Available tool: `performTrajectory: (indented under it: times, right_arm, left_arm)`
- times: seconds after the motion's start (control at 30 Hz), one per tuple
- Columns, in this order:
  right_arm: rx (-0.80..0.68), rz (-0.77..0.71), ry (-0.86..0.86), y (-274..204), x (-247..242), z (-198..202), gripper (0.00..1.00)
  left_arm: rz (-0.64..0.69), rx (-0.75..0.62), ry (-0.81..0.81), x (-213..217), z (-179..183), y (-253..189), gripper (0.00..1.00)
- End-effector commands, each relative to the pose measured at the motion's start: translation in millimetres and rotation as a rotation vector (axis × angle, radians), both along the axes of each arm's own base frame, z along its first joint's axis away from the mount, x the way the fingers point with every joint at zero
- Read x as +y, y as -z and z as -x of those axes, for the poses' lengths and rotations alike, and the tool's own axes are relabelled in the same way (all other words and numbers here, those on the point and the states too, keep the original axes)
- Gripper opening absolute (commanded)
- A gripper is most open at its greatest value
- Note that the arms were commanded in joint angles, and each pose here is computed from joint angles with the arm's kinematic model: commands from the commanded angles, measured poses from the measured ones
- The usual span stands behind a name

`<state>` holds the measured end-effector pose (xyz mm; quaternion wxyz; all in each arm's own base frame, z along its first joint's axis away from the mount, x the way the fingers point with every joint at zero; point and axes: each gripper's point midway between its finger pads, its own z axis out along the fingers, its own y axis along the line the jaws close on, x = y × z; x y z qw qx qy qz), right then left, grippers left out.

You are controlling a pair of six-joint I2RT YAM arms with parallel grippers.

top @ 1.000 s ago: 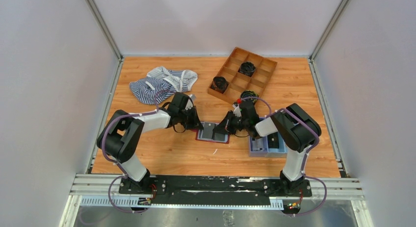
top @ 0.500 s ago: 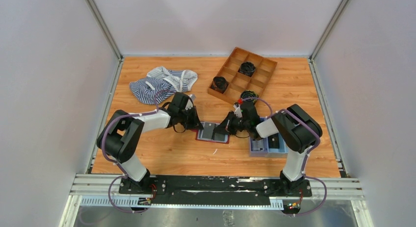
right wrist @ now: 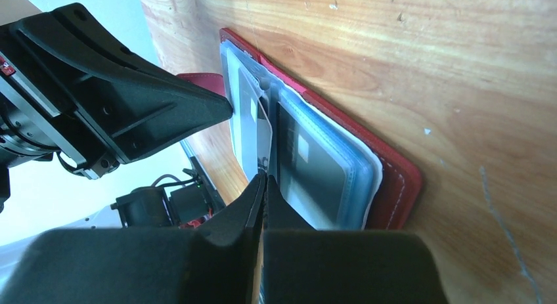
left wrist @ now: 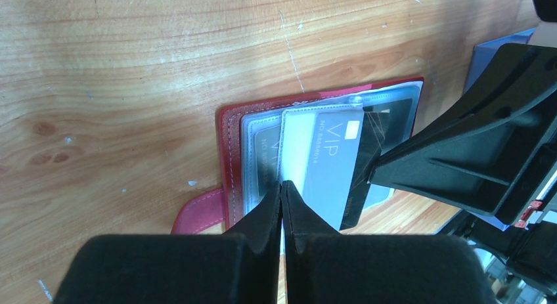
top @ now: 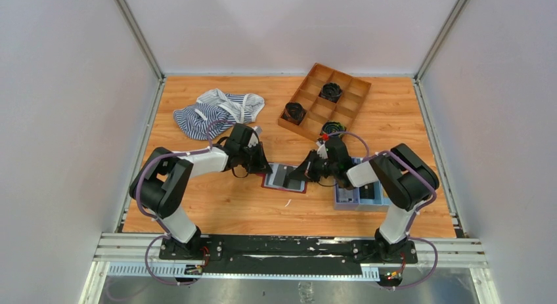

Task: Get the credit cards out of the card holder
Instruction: Remove the credit card from the card holder.

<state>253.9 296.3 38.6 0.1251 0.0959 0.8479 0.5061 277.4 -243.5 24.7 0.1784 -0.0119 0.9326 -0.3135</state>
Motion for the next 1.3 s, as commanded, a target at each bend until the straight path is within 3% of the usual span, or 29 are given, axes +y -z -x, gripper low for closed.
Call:
performTrajectory:
  times: [0.0,0.93,1.27]
  right_arm:
    - [-0.01,0.038,0.005,-1.4,-9.6,4.1,0.0]
    - [-0.199,0.147,-0.051,-74.1,-41.2,19.9,0.0]
    - [-0.273,0.345,0.083,-114.8,-134.3,21.2,0.0]
  left_arm:
    - [-0.199,0.097,-0.037,39.1,22.2,44.1,0.0]
    - [-0.175,0.046,-0.02,31.6,9.5,21.5,0.0]
    - [-0.17,-0.015,0.006,27.6,-2.5,-4.2,0.0]
